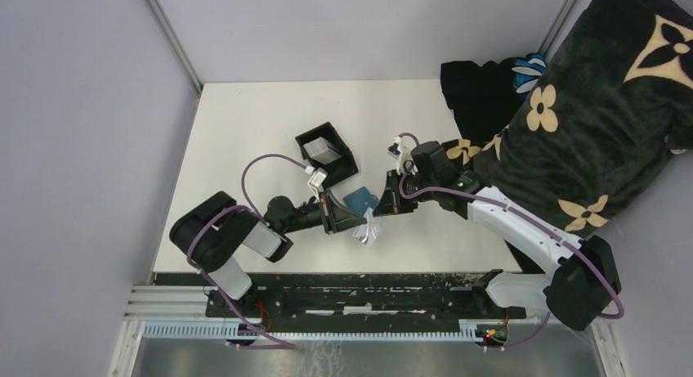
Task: Put the credit cards into the card holder
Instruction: Pick up the credit card from the storage box.
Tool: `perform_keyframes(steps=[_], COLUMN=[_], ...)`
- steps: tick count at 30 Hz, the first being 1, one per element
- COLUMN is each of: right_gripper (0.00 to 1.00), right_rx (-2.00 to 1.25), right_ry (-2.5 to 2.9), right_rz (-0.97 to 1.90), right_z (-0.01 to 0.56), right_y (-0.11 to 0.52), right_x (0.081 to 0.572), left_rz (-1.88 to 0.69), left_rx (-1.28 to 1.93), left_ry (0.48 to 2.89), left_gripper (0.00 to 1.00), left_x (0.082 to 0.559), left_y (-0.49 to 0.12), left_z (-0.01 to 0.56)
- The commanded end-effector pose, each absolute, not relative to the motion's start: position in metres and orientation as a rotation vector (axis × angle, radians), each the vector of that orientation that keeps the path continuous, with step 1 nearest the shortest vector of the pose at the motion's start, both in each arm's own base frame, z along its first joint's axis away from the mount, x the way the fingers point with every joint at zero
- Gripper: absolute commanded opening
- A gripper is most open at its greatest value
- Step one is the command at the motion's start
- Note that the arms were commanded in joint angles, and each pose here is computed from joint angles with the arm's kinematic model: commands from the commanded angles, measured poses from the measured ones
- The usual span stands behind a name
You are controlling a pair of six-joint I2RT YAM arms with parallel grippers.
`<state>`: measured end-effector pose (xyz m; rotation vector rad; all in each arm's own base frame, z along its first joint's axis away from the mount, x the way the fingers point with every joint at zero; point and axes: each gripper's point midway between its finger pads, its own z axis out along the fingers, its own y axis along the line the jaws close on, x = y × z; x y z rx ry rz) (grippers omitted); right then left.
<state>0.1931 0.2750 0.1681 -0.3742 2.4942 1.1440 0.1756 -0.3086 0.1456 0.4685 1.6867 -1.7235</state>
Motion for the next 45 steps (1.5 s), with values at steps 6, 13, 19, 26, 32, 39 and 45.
perform_keyframes(steps=[6, 13, 19, 26, 32, 39, 45], right_gripper=[0.43, 0.49, 0.49, 0.49, 0.48, 0.47, 0.46], right_rx=[-0.353, -0.227, -0.164, -0.144, -0.116, -0.098, -0.089], right_ry=[2.317, 2.26, 2.247, 2.219, 2.228, 2.223, 2.225], right_rz=[0.913, 0.823, 0.901, 0.971, 1.018, 1.077, 1.125], right_z=[0.196, 0.185, 0.167, 0.156, 0.142, 0.136, 0.132], right_y=[0.255, 0.238, 0.251, 0.268, 0.279, 0.29, 0.298], right_x=[0.236, 0.247, 0.251, 0.256, 0.258, 0.262, 0.263], left_rz=[-1.742, -1.618, -1.571, -1.591, -1.64, -1.666, -1.685], left_rx=[0.379, -0.029, -0.306, -0.445, -0.481, -0.492, -0.51], left_ry=[1.59, 1.596, 1.558, 1.536, 1.528, 1.524, 1.533], left_gripper=[0.03, 0.03, 0.03, 0.03, 0.03, 0.03, 0.03], left_x=[0.183, 0.222, 0.24, 0.248, 0.25, 0.252, 0.254], left_y=[-0.306, -0.283, -0.269, -0.267, -0.274, -0.279, -0.283], left_z=[0.159, 0.16, 0.163, 0.165, 0.169, 0.172, 0.17])
